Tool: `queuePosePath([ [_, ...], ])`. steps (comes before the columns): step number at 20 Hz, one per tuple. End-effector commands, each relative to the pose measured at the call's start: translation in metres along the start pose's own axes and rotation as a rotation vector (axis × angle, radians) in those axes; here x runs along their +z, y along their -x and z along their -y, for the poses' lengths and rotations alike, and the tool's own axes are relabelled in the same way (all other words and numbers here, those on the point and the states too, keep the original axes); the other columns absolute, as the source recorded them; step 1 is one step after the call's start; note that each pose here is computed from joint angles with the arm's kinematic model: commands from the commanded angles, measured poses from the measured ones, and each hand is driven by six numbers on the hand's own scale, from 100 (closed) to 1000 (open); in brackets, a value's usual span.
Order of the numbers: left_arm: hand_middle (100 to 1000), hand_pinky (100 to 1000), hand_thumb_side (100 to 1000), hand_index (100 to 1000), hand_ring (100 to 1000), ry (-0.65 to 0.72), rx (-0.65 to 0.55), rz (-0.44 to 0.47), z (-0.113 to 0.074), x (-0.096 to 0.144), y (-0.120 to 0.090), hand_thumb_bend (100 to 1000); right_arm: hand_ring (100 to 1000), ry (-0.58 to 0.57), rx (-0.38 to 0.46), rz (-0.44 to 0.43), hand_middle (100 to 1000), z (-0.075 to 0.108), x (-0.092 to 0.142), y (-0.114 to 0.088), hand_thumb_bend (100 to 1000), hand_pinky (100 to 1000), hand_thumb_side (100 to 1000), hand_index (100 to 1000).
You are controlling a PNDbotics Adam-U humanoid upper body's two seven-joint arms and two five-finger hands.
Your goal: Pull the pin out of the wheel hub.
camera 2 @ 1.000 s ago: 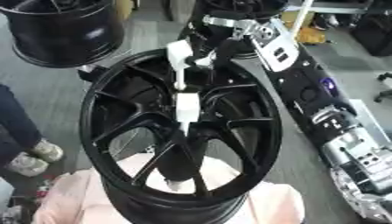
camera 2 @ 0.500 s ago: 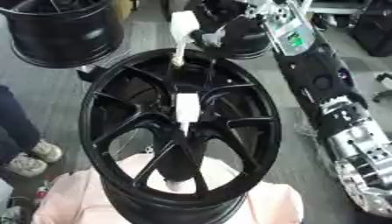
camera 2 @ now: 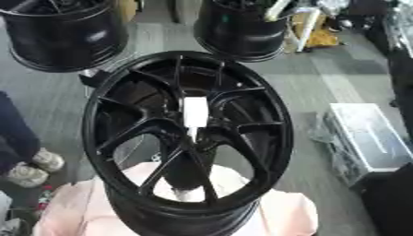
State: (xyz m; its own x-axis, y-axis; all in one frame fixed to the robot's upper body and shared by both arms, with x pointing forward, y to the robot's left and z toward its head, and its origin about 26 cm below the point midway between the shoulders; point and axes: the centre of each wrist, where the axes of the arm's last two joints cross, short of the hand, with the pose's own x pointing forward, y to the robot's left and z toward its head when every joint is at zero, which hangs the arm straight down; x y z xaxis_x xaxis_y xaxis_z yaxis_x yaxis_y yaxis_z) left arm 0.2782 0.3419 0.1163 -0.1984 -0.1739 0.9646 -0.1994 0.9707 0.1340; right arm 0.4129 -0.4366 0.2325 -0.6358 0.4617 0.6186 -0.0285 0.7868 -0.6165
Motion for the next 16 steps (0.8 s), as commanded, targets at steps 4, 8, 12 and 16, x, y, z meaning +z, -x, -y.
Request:
queuePosePath([
  [4,586,686,631,613,587,-0.024,-0.026,0.029,-0.008,-0.002,-0.009,230,528,0.350,0.009,-0.265,420,0.010,0.121,0.041,107,627,175,529],
  [8,586,686,631,613,587,-0.027,-0.026,0.031,-0.008,-0.002,-0.009,229,700,0.523,-0.002,-0.604,790,-0.041,0.216,0.079,261,705,399,850],
  [12,586,686,631,614,587,-0.026,-0.024,0.034,-0.007,-0.002,-0.009,229,757,0.580,0.022,-0.841,886,-0.094,0.266,0.096,261,742,506,917],
  [16,587,686,632,614,587,-0.025,-0.016,0.031,-0.006,-0.002,-0.008,229,731,0.642,0.010,-0.863,876,-0.109,0.269,0.097,242,721,508,899],
])
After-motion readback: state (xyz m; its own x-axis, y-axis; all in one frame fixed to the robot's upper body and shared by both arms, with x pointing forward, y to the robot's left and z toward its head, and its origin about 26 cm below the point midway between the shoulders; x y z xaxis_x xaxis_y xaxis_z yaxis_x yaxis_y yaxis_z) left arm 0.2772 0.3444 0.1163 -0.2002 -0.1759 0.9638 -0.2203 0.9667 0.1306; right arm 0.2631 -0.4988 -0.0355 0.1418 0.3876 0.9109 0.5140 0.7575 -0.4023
